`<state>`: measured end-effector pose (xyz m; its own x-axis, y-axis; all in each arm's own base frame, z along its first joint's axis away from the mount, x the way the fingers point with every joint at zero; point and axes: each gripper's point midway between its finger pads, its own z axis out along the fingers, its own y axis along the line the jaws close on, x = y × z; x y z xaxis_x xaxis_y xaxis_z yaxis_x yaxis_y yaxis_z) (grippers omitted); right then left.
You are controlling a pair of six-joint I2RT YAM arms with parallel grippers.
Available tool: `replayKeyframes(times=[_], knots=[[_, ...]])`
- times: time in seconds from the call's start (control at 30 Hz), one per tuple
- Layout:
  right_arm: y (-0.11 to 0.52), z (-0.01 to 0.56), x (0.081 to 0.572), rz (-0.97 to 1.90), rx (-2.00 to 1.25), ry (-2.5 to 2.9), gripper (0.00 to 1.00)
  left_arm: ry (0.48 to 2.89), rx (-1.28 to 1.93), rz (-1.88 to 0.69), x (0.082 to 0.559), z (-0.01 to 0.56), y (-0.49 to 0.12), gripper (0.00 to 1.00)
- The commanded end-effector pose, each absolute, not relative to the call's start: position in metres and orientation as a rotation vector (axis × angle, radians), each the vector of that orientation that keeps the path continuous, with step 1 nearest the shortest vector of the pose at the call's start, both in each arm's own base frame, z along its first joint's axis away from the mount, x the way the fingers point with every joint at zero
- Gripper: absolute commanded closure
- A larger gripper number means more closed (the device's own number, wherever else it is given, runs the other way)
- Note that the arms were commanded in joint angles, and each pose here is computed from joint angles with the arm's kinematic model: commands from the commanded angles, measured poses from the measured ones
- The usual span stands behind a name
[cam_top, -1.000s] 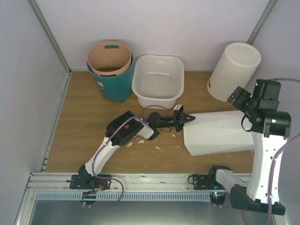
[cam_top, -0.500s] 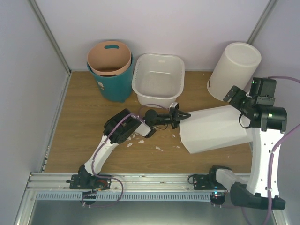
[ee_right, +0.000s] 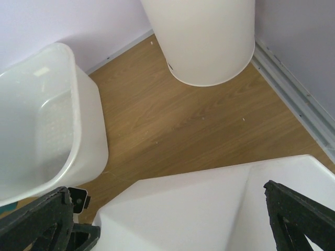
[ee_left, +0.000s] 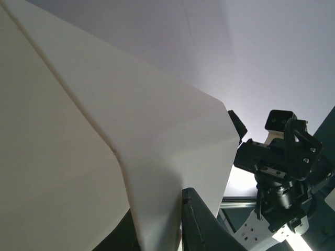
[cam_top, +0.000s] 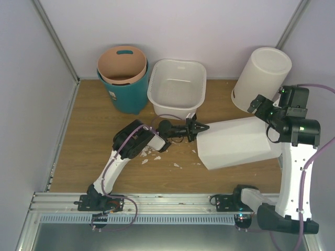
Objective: Turn the large container upside down
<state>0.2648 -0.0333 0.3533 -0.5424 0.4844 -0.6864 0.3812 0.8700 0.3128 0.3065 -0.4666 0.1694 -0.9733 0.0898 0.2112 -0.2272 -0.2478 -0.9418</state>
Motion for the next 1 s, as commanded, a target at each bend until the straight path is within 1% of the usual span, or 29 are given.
replayKeyframes(times=[0.0, 0.1, 0.17, 0.2, 0.53, 0.7, 0.73, 0.77, 0.97], knots=[[-0.028, 0.363, 0.266, 0.175, 0.571, 2.191, 0.00, -1.688, -0.134, 2.515, 0.280, 0.193, -0.437, 0.86], [-0.027, 0.362, 0.268, 0.180, 0.562, 2.193, 0.00, -1.692, -0.122, 2.513, 0.280, 0.191, -0.436, 0.84], [-0.026, 0.360, 0.268, 0.180, 0.556, 2.205, 0.00, -1.692, -0.124, 2.516, 0.280, 0.192, -0.436, 0.77], [-0.026, 0.359, 0.269, 0.180, 0.556, 2.209, 0.00, -1.692, -0.123, 2.518, 0.280, 0.192, -0.436, 0.76], [-0.023, 0.351, 0.271, 0.192, 0.553, 2.230, 0.00, -1.732, -0.127, 2.477, 0.275, 0.179, -0.431, 0.75], [-0.019, 0.340, 0.272, 0.197, 0.551, 2.258, 0.00, -1.762, -0.131, 2.452, 0.272, 0.168, -0.427, 0.80], [-0.018, 0.339, 0.273, 0.200, 0.548, 2.262, 0.00, -1.767, -0.125, 2.445, 0.272, 0.165, -0.427, 0.85], [-0.017, 0.339, 0.272, 0.202, 0.547, 2.261, 0.00, -1.773, -0.122, 2.437, 0.272, 0.162, -0.426, 0.88], [-0.017, 0.338, 0.273, 0.193, 0.545, 2.262, 0.00, -1.786, -0.145, 2.430, 0.271, 0.159, -0.425, 0.89]])
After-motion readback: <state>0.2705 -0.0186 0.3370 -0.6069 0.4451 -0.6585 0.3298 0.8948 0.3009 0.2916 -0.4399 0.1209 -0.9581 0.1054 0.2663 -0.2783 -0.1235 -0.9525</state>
